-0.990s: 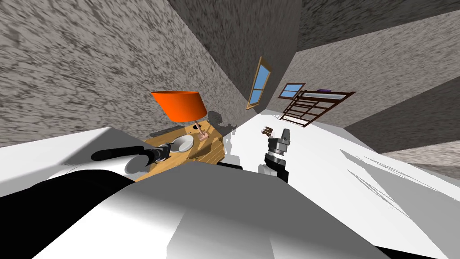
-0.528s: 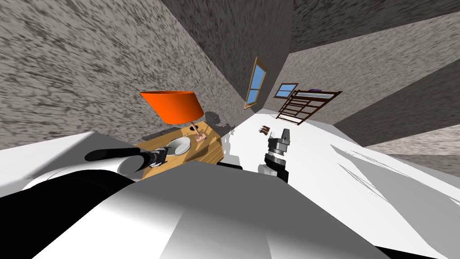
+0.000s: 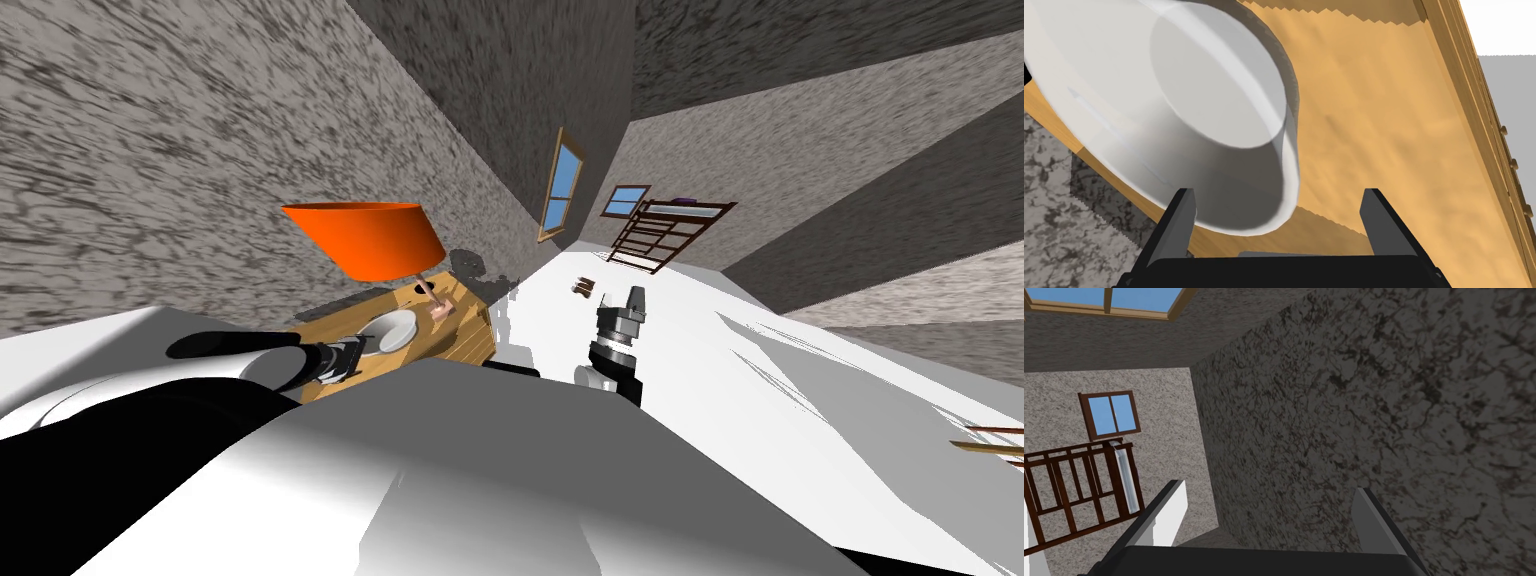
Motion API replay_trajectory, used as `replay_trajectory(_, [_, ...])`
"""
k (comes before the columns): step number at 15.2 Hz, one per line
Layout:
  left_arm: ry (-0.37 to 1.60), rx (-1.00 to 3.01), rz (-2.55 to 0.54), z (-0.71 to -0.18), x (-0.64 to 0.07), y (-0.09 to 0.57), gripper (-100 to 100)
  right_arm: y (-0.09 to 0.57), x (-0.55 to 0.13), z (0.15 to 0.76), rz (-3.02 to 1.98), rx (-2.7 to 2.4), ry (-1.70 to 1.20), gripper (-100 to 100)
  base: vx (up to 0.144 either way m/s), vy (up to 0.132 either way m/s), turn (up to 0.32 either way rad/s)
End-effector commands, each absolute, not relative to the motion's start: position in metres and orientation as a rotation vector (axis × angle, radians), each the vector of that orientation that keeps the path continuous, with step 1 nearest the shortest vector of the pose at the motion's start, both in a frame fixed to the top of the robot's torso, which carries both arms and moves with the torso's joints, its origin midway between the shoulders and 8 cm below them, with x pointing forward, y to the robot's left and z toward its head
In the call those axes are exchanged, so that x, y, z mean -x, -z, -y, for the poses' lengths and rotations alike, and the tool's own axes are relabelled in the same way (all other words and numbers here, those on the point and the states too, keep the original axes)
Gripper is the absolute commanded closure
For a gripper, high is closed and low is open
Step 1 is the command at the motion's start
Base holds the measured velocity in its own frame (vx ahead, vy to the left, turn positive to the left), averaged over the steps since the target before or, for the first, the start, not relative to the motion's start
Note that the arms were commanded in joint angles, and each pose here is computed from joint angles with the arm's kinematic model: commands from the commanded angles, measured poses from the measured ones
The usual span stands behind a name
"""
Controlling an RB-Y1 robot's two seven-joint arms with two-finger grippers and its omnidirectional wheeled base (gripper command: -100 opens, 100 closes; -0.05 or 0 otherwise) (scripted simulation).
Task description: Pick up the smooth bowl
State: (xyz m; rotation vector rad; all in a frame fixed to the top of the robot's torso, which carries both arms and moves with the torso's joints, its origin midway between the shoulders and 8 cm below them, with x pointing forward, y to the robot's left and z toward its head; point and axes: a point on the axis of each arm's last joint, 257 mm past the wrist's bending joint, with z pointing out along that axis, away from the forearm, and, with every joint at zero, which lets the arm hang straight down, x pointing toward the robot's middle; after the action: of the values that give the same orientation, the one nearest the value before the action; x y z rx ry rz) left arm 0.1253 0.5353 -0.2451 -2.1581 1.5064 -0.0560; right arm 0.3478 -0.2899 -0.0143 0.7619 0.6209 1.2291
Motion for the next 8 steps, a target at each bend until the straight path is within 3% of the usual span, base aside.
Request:
replay_trajectory(1, [0.035, 2.186, -1.513, -0.534, -0.117, 0.247, -100, 0.014, -0.348, 0.290, -0.621, -0.762, -1.229, 0, 0.018, 0.003, -0.090])
replay_trajectory(8, [0.041, 2.183, -1.497, -0.549, -0.125, 0.267, -100, 0.014, -0.348, 0.290, -0.621, -0.762, -1.229, 0, -0.006, -0.003, -0.029])
